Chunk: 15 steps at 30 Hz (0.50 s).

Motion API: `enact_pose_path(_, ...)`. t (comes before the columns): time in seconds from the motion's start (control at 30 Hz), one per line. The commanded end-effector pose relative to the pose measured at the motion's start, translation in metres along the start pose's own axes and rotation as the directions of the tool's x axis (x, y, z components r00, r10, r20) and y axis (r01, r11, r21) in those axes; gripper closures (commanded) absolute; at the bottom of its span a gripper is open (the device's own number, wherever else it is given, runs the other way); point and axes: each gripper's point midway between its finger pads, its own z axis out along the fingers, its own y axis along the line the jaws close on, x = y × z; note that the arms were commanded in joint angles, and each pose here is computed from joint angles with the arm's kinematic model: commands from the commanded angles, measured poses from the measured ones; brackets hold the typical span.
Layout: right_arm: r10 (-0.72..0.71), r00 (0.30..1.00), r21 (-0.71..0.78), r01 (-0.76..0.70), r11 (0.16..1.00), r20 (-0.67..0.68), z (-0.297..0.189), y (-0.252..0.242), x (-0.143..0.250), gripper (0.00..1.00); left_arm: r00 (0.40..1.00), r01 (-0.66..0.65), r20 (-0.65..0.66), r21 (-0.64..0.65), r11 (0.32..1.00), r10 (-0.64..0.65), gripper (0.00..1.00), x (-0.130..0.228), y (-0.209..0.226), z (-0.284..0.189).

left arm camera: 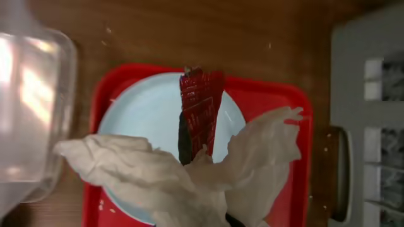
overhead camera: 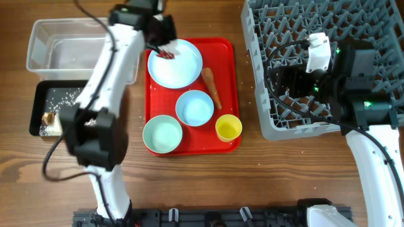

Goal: Sort waste into correct bins and load items into the dishwasher rack
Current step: 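Drop the wrapper and tissue into the clear plastic bin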

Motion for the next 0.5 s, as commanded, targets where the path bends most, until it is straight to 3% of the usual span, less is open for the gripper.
enact_pose_path(0.0, 0.013, 1.0, 0.009, -0.013, 1.0, -0.003, 0.001, -0.003, -0.001, 0.06, 0.986, 0.056, 0.164, -0.111, 0.992, -0.038, 0.96, -0.043, 0.052, -0.051)
enact_pose_path(0.13, 0.013, 1.0, 0.009, -0.013, 1.0, -0.003, 0.001, -0.003, -0.001, 0.06, 0.972, 0.127, 0.227, -0.259, 0.957, -0.068, 0.96, -0.066, 0.123, -0.051)
enact_pose_path(0.3, 0.014, 1.0, 0.009, -0.014, 1.0, -0.005, 0.001, -0.003, 0.0, 0.06, 0.961, 0.213, 0.238, -0.314, 0.925, -0.14, 0.96, -0.075, 0.182, -0.028)
enact_pose_path(0.37, 0.014, 1.0, 0.009, -0.014, 1.0, -0.006, 0.001, -0.003, 0.0, 0.06, 0.962, 0.23, 0.219, -0.331, 0.915, -0.162, 0.79, -0.071, 0.197, -0.017)
enact_pose_path(0.47, 0.014, 1.0, 0.009, -0.014, 1.0, -0.006, 0.001, -0.003, 0.0, 0.06, 0.962, 0.253, 0.189, -0.356, 0.899, -0.196, 0.32, -0.065, 0.223, 0.007)
